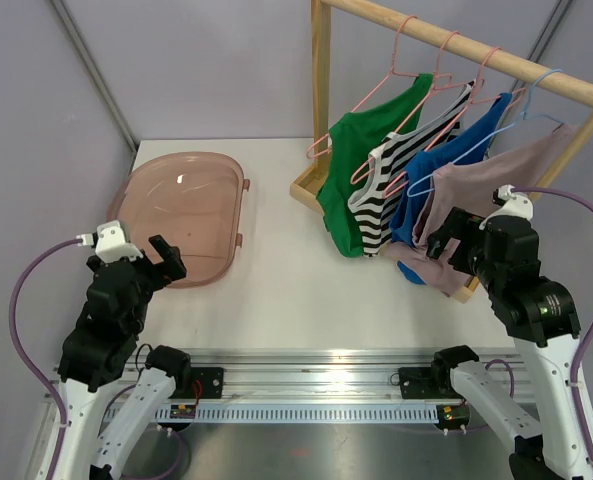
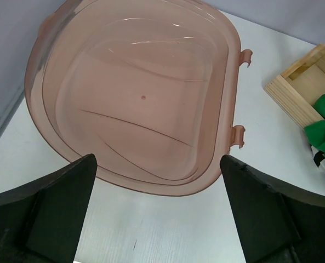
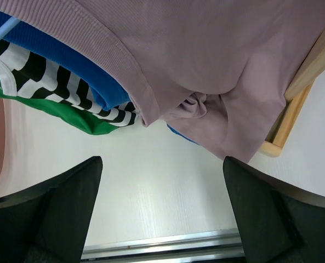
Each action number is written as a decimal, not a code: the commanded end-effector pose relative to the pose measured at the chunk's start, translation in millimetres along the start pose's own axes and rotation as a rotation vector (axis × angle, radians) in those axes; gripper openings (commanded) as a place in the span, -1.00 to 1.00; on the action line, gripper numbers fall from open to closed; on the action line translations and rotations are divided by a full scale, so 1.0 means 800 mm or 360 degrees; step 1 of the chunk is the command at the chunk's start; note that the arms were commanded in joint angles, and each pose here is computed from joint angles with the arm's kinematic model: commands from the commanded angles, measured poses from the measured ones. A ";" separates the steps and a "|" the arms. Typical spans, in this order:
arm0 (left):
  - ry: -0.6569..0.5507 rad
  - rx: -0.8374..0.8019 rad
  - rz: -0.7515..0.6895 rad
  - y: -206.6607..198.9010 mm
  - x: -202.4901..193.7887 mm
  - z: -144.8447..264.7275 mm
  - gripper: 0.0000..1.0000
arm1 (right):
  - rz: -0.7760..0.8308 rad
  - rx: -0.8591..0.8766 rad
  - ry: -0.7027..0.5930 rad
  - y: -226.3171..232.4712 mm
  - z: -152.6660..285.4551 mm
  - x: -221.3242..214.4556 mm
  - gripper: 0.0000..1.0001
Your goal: Remove the tank top from the hanger
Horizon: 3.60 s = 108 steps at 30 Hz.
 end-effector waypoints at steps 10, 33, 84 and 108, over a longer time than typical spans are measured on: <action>-0.0034 -0.0425 0.0092 -0.045 0.057 0.005 0.98 | -0.0023 0.0254 -0.0010 0.009 0.021 -0.002 0.99; 0.0007 -0.0501 -0.0051 -0.043 0.030 -0.005 0.98 | -0.0221 0.0026 -0.0417 0.062 0.038 0.146 0.81; 0.0079 -0.0513 -0.0054 -0.038 -0.003 -0.011 0.98 | 0.0043 0.0038 -0.0424 0.070 0.100 0.200 -1.00; -0.0065 -0.2046 0.0170 -0.157 0.079 0.051 0.98 | 0.0191 0.1254 0.0120 0.004 0.246 -0.003 -1.00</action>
Point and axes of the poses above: each gripper's point midway between its finger pads, its own z axis back along the fingers, its own y axis along the line the jaws close on, x = y × z, the point moved 10 cm from there along z, back along the fingers, and after that the axes turned 3 degrees about -z, right-handed, at the moved point
